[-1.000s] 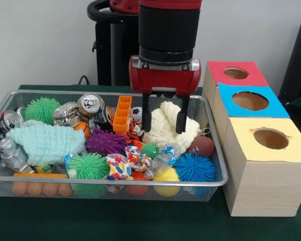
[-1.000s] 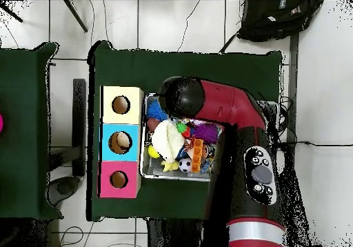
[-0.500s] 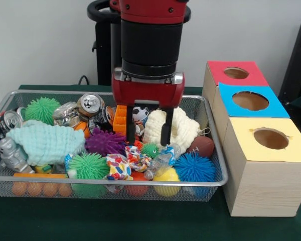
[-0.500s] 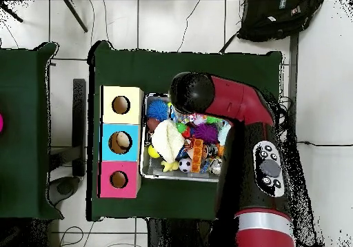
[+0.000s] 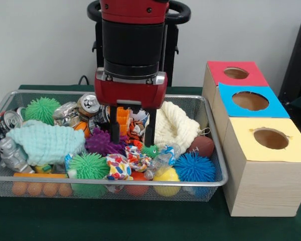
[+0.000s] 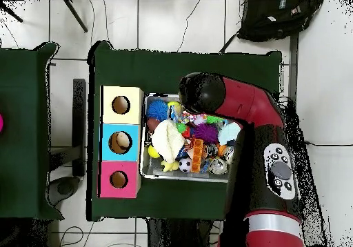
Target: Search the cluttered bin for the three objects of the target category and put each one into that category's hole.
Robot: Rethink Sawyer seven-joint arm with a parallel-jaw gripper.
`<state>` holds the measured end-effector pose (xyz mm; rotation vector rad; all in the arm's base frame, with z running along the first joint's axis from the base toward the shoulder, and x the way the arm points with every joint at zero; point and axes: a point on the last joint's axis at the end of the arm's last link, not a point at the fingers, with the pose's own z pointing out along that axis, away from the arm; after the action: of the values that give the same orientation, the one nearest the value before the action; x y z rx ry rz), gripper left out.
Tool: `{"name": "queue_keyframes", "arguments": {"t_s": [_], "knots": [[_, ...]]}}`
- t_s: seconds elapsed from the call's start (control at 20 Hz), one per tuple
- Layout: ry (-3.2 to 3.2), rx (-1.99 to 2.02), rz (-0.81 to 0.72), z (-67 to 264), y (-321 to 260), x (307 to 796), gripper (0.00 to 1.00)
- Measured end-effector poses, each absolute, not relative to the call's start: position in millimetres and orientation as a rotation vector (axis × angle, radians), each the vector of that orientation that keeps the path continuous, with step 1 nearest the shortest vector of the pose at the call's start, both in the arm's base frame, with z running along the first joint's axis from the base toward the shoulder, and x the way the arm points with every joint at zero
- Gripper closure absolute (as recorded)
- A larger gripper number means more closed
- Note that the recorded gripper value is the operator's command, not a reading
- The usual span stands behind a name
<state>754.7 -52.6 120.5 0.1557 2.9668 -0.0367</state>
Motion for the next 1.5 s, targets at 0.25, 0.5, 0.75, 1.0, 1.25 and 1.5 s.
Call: {"name": "queue_keyframes", "arguments": {"t_s": [0.25,0.5,0.75,1.0,1.25,1.5], "knots": [[2.928,0.152,-0.051,118.9,-53.1,758.0,0.00],[2.858,0.134,-0.072,115.5,-47.4,763.7,0.00],[2.832,0.107,-0.077,109.0,-33.1,761.5,0.00],[2.847,0.090,-0.070,103.7,-22.1,755.0,0.00],[2.861,0.096,-0.069,99.2,-24.8,748.8,0.00],[2.861,0.099,-0.080,100.8,-29.3,747.6,0.00]]}}
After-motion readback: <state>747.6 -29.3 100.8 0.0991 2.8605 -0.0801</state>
